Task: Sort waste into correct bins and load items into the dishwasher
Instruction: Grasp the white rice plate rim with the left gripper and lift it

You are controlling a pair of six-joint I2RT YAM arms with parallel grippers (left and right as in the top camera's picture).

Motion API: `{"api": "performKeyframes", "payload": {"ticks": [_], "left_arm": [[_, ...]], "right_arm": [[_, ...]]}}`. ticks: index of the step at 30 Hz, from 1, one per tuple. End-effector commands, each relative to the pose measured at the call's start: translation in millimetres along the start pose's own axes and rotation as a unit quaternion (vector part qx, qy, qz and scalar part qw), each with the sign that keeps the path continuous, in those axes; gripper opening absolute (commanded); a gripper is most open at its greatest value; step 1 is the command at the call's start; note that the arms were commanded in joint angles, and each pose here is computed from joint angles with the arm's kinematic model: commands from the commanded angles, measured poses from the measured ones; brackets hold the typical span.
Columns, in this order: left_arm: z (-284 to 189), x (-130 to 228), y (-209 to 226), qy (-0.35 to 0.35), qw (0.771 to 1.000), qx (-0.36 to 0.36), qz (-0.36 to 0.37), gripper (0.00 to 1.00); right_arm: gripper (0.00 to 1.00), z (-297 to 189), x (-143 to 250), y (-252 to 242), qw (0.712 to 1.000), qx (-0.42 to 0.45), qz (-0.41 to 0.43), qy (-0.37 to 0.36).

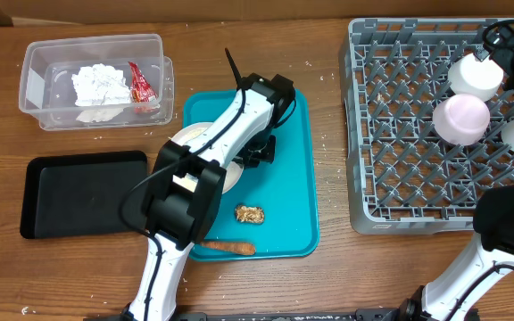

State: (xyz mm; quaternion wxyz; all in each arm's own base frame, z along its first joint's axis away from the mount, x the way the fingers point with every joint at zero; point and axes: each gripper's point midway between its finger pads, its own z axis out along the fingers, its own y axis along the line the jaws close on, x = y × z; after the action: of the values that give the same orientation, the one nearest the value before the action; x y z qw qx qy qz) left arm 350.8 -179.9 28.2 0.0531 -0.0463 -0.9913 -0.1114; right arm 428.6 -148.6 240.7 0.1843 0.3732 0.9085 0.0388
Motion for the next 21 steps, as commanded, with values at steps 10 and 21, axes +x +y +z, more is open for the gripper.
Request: {"api": "performKeyframes", "payload": {"ticks": [10,21], "left_arm": [[-35.1,-13.4,9.9,-0.040,0.998,-0.032,-0.028,0.04],[-57.6,-15.2,25.6,-0.062,0.994,-0.071,-0.057,0.04]], "right_arm": [[1.00,-15.1,-3.3,4.5,1.000,-0.011,-0.001,-0.019],[1.00,-15.1,-3.4,4.5,1.000,-0.011,-0.001,-0.019]]}}
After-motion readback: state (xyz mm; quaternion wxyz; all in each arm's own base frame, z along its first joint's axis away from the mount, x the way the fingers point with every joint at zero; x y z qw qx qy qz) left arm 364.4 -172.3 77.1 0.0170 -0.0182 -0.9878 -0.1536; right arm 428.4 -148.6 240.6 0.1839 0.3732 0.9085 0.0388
